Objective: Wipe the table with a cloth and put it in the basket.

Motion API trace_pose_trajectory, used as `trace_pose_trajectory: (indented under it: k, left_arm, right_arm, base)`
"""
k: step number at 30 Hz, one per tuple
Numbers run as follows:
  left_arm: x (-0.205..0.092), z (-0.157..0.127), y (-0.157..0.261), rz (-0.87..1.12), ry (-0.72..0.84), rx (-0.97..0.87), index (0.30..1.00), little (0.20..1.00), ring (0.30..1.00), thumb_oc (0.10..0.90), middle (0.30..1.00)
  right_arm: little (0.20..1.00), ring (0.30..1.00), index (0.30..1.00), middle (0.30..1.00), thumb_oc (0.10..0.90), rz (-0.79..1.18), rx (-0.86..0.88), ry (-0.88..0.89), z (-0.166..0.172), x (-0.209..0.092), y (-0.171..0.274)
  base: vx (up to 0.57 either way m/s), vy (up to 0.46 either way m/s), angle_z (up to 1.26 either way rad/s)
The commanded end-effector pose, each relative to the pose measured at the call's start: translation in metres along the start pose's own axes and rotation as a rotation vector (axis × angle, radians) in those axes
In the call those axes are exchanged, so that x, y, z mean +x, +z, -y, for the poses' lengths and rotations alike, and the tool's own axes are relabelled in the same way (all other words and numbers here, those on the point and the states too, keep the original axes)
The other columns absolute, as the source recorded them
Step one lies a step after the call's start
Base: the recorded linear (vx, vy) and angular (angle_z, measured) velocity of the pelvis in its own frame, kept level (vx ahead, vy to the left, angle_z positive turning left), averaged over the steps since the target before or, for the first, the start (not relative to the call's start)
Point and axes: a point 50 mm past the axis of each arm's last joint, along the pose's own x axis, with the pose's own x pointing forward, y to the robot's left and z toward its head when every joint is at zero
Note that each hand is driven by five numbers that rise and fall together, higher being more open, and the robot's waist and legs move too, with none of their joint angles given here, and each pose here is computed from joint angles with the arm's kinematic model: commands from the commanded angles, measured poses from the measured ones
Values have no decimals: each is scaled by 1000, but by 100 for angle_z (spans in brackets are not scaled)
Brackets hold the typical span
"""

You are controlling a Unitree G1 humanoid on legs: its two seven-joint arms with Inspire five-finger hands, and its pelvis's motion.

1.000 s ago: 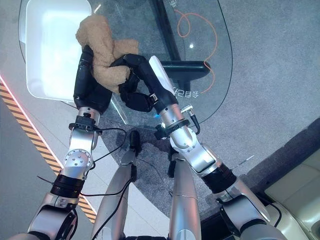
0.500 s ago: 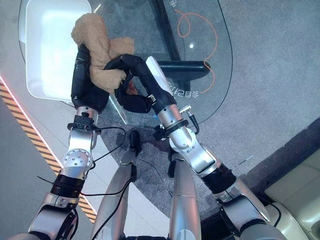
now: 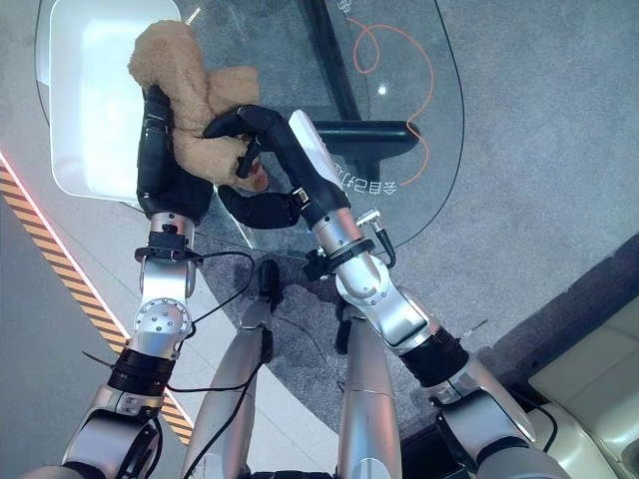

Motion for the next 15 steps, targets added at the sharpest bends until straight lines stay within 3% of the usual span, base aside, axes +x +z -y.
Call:
trace_pose_trajectory:
  k: [1,15]
  left_arm:
    - [15,72,26,226,-328,-21,300,200,300,100,300]
    - [15,75,39,339,-289,17,300,200,300,100,300]
  right_arm:
    - [900,900,900,900,800,437,57,-145,21,19,83]
    - [900,900,900,900,800,451,48,-186,26,19,85]
  base:
    - [0,0,0]
    - [0,0,0]
